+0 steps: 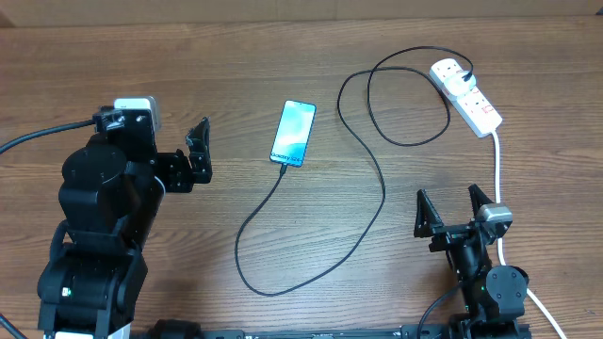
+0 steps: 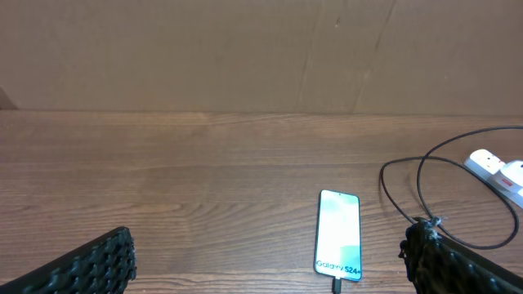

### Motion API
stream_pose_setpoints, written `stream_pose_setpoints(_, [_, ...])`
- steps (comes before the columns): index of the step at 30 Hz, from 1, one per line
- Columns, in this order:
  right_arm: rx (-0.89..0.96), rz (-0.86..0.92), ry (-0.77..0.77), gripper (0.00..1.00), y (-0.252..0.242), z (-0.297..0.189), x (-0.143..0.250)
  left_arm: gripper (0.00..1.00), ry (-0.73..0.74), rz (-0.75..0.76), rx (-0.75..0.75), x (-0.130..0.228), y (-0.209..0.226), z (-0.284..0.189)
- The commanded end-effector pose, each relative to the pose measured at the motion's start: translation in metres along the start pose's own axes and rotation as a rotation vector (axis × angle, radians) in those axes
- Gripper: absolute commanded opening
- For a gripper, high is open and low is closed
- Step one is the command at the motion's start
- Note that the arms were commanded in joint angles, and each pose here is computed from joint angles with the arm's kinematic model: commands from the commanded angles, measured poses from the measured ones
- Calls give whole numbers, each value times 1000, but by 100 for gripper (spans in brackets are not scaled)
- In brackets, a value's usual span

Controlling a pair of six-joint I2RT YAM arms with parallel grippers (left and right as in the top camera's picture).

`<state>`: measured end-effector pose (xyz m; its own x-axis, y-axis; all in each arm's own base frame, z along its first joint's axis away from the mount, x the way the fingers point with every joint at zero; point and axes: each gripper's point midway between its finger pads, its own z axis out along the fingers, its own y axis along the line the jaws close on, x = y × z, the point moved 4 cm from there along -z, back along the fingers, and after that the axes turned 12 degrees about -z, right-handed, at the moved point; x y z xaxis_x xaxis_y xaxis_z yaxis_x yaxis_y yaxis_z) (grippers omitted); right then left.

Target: Plug charger to phone and switch on socket

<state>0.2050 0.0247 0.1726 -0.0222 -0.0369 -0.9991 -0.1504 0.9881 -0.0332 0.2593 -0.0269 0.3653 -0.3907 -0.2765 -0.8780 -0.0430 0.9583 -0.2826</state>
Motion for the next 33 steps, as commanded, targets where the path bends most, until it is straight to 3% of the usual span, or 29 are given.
stream_pose_setpoints(1, [5,-1,-7,100,0,0,1,100,0,21,-5,2,1,-1])
stream_pose_setpoints(15, [4,-1,-7,100,0,0,1,100,-26,99,0,3,2,-17])
stream_pose_setpoints(27, [5,-1,-7,100,0,0,1,100,-56,52,-63,33,31,-31])
stream_pose_setpoints(33, [5,-1,-7,100,0,0,1,100,-161,11,-38,44,35,-39])
